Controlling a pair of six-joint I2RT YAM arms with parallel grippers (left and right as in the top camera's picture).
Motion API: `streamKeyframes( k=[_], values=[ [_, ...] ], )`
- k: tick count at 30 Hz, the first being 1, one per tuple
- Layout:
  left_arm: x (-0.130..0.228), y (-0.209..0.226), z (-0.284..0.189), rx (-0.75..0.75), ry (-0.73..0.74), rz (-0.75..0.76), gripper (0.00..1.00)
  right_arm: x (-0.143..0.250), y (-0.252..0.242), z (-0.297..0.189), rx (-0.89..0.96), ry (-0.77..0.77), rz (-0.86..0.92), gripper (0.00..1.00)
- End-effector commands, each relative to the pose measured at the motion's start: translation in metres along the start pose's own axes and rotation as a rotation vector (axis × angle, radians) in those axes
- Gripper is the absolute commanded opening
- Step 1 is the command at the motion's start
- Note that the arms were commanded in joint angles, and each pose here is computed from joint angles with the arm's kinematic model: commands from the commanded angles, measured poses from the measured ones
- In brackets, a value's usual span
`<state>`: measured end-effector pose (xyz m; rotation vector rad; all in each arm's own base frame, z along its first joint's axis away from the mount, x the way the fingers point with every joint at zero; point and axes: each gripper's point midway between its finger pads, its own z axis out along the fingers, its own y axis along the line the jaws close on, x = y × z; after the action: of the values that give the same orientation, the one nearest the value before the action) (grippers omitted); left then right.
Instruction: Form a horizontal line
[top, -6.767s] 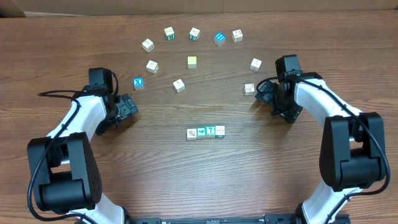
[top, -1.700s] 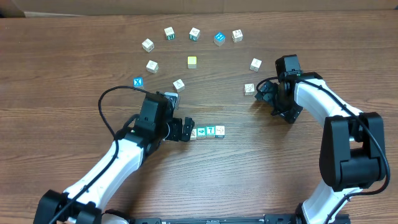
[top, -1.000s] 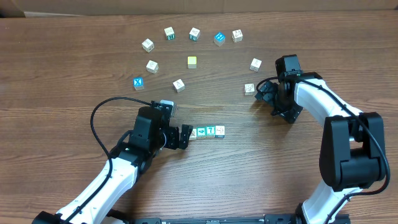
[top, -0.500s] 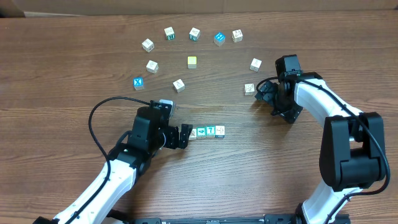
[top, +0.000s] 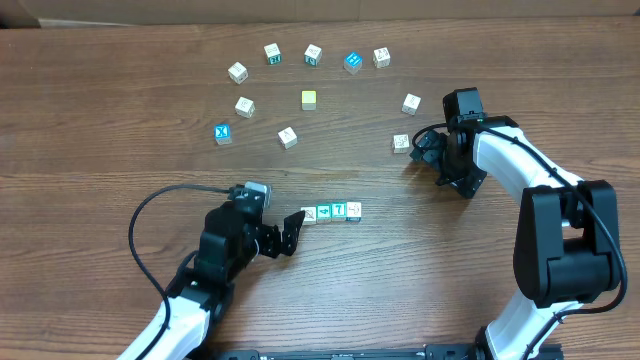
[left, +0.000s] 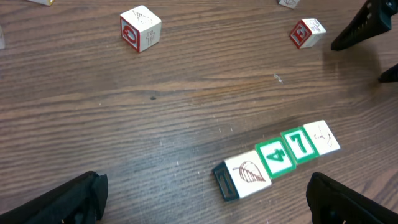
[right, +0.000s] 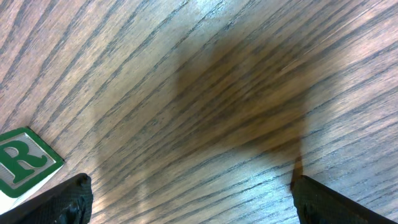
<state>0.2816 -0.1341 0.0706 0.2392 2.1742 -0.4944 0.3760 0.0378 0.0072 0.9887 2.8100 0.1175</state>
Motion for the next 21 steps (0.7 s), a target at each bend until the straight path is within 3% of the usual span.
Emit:
streamKeyframes(
  k=[1, 21],
  values=[
    [-0.003, 0.003, -0.008, -0.013, -0.046, 0.029, 1.0, 0.001, -0.006, 0.007, 0.022, 0.004, -0.002, 1.0],
    [0.004, 0.007, -0.032, -0.007, -0.229, 0.051, 1.0, 0.001, -0.007, 0.007, 0.023, 0.005, -0.002, 1.0]
  ],
)
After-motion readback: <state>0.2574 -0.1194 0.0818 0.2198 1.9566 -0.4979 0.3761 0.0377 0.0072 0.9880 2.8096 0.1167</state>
